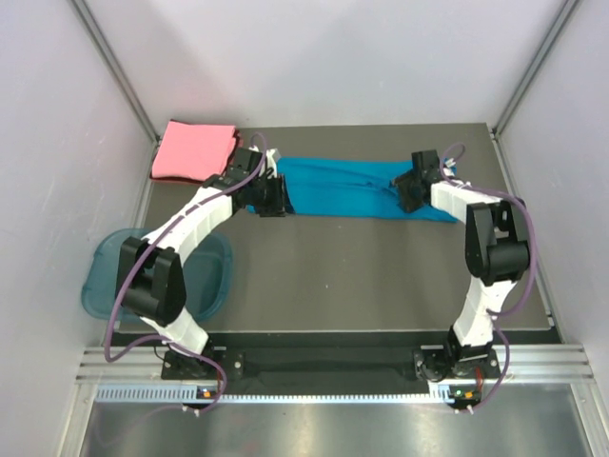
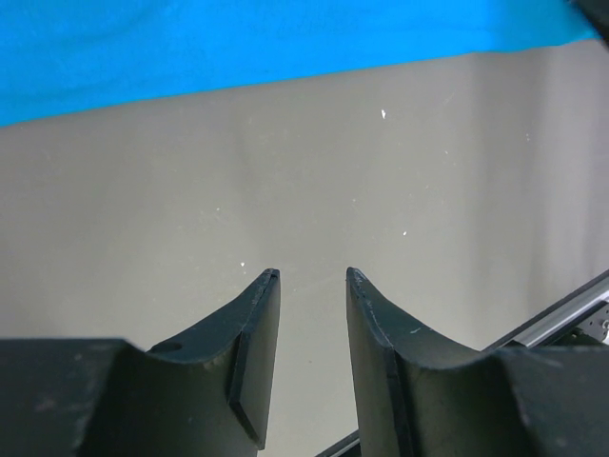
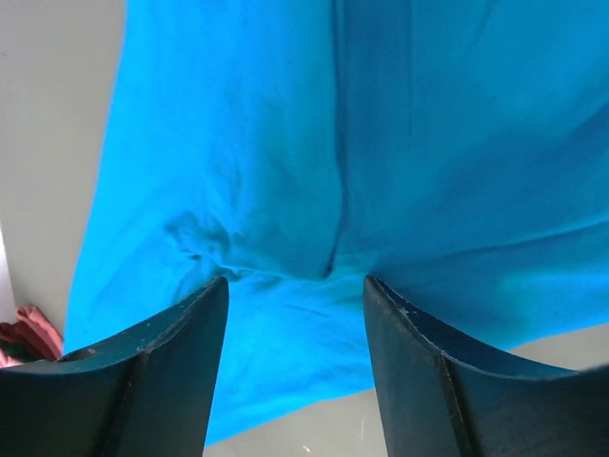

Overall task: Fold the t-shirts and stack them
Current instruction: Fold the tshirt

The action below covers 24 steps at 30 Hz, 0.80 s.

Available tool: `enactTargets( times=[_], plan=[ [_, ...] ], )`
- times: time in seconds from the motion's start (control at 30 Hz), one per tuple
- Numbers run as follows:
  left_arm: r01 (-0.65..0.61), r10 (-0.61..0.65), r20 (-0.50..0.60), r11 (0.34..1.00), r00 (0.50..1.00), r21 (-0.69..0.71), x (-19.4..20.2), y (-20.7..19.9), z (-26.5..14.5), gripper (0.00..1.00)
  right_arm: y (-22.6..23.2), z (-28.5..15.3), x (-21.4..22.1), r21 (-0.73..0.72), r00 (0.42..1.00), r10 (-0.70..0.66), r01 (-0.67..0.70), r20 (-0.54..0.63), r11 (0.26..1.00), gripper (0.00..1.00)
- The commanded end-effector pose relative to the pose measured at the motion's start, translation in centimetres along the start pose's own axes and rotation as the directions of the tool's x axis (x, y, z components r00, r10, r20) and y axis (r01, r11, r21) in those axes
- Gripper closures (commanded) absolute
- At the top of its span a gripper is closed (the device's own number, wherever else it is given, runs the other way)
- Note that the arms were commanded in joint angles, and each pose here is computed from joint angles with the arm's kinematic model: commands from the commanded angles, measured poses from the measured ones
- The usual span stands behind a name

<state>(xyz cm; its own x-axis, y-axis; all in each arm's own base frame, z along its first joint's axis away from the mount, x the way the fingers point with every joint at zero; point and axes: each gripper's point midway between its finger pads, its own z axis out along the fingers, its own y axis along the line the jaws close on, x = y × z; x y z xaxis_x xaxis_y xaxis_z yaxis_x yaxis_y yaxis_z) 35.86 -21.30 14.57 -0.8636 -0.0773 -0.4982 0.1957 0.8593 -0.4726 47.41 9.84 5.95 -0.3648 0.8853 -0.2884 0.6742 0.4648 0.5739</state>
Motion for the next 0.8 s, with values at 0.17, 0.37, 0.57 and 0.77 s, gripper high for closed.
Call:
enactTargets(
  times=[0.17, 0.37, 0.57, 0.77],
  plan=[
    [-0.022, 0.02, 0.036, 0.999, 0.999, 0.028, -0.86, -0.69, -0.09, 0.62, 1.04, 0.98, 0.32, -0.036, 0.998, 0.05, -0.048, 0.04, 0.998, 0.52],
    [-0.021, 0.021, 0.046, 1.0, 0.999, 0.009, -1.08, -0.38, -0.08, 0.63, 0.78, 1.13, 0.36, -0.047, 0.997, 0.065, -0.063, 0.047, 0.997, 0.57],
    [-0.021, 0.021, 0.042, 1.0, 0.999, 0.004, -0.98, -0.24, 0.02, 0.64, 0.98, 1.39, 0.18, -0.044, 0.996, 0.071, -0.069, 0.051, 0.997, 0.58],
    [-0.017, 0.017, 0.039, 1.0, 0.999, 0.003, -0.94, -0.16, 0.22, 0.65, 0.72, 1.61, 0.4, -0.044, 0.995, 0.086, -0.084, 0.049, 0.995, 0.59]
  ],
)
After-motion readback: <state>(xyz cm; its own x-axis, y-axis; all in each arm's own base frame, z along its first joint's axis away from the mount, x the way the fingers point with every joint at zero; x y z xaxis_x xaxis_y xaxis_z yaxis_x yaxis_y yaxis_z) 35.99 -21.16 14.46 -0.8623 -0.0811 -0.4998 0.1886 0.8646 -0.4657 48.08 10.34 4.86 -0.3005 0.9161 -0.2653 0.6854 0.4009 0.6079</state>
